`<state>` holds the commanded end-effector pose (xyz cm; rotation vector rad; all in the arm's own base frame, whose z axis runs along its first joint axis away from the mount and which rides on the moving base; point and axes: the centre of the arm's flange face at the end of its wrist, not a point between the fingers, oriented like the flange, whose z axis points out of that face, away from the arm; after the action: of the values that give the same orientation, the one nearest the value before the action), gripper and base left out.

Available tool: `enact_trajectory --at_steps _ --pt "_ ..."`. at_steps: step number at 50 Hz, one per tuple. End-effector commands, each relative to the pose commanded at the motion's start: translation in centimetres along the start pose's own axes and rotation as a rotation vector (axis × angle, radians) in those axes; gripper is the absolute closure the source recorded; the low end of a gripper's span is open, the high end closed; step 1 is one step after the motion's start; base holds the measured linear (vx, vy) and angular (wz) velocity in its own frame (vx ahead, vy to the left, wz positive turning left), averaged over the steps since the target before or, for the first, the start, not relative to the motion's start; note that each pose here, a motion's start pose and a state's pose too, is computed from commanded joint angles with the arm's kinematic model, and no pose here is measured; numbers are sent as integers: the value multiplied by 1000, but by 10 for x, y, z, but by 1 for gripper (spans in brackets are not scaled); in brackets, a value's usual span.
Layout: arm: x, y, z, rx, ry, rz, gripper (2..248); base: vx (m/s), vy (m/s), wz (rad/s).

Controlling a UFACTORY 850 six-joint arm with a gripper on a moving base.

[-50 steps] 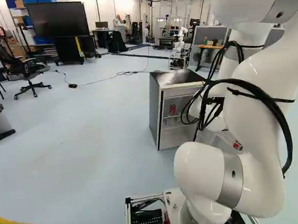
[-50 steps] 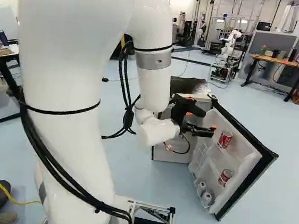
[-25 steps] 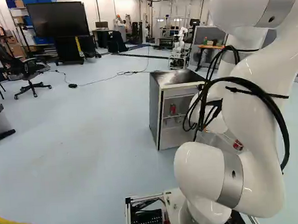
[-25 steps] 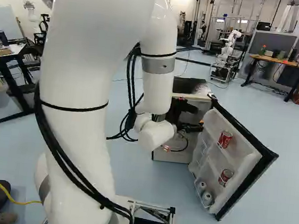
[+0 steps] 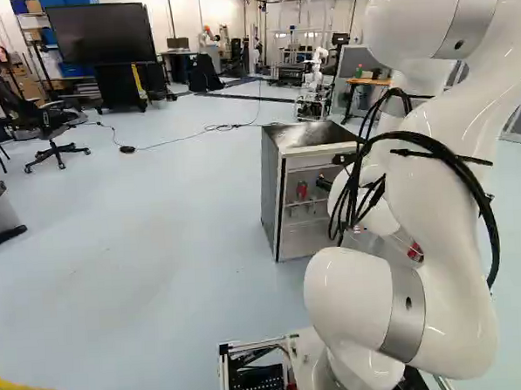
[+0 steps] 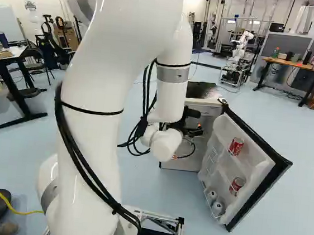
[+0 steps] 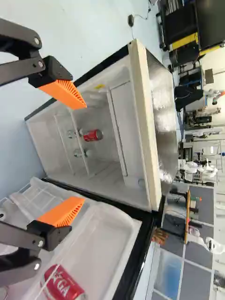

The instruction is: Grab a drink from the fridge

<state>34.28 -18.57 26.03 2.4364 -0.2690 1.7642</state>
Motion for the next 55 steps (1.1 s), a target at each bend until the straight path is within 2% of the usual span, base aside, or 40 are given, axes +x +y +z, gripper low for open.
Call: enact_trajectory --at_steps 11,30,55 --pt "-10 -4 9 89 -19 -19 3 0 0 0" --pt "-28 2 30 113 -46 -13 3 0 0 0" --pt "-52 7 66 178 -66 -21 3 0 0 0"
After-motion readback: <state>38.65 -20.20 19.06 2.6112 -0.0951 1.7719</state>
